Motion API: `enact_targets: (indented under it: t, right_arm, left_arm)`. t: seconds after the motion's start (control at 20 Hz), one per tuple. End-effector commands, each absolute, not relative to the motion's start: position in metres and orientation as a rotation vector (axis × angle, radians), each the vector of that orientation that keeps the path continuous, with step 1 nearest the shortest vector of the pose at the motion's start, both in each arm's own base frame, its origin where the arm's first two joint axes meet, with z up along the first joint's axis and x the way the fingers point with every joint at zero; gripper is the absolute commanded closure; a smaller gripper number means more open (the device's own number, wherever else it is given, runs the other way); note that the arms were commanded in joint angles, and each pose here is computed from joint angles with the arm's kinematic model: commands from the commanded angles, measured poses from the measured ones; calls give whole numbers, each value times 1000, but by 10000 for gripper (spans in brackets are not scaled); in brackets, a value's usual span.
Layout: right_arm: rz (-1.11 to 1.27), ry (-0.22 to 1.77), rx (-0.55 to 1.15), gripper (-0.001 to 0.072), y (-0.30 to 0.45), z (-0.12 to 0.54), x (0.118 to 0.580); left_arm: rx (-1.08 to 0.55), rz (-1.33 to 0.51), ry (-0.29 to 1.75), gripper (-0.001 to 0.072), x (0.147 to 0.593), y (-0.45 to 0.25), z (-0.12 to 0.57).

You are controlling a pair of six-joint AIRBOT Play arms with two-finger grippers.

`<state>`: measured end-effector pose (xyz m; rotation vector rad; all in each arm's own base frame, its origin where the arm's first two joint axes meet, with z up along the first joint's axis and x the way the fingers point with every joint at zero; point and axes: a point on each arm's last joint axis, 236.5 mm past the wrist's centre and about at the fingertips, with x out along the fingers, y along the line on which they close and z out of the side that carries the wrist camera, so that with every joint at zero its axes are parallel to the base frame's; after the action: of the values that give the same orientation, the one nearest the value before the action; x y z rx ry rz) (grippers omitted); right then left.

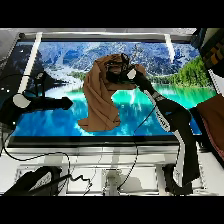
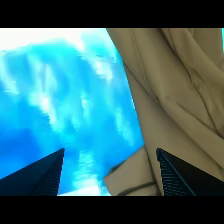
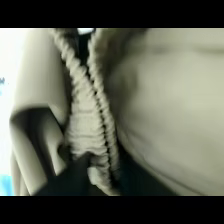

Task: Fold the clothes and pants, and hang the long-sleeved shirts on hangers.

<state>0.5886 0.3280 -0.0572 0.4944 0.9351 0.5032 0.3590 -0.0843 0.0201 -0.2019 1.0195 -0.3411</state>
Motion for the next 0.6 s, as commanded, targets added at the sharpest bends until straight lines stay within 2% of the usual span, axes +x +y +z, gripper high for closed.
enact_targets:
  t: [0.0, 0.25, 0.45, 0.55]
  right_arm:
    - [518, 918, 498, 679, 334, -48, 590]
    - [587, 827, 467, 681, 340, 20, 597]
    - [521, 702, 312, 682, 279, 95, 608]
    - [468, 660, 248, 682, 237, 131, 608]
  left_arm:
    - [-201, -333, 1003, 57, 363, -83, 21]
    - [-211, -328, 1049, 57, 363, -83, 4]
    - [-235, -342, 1206, 60, 346, -88, -44]
    - [-206, -423, 1284, 59, 330, -100, -59]
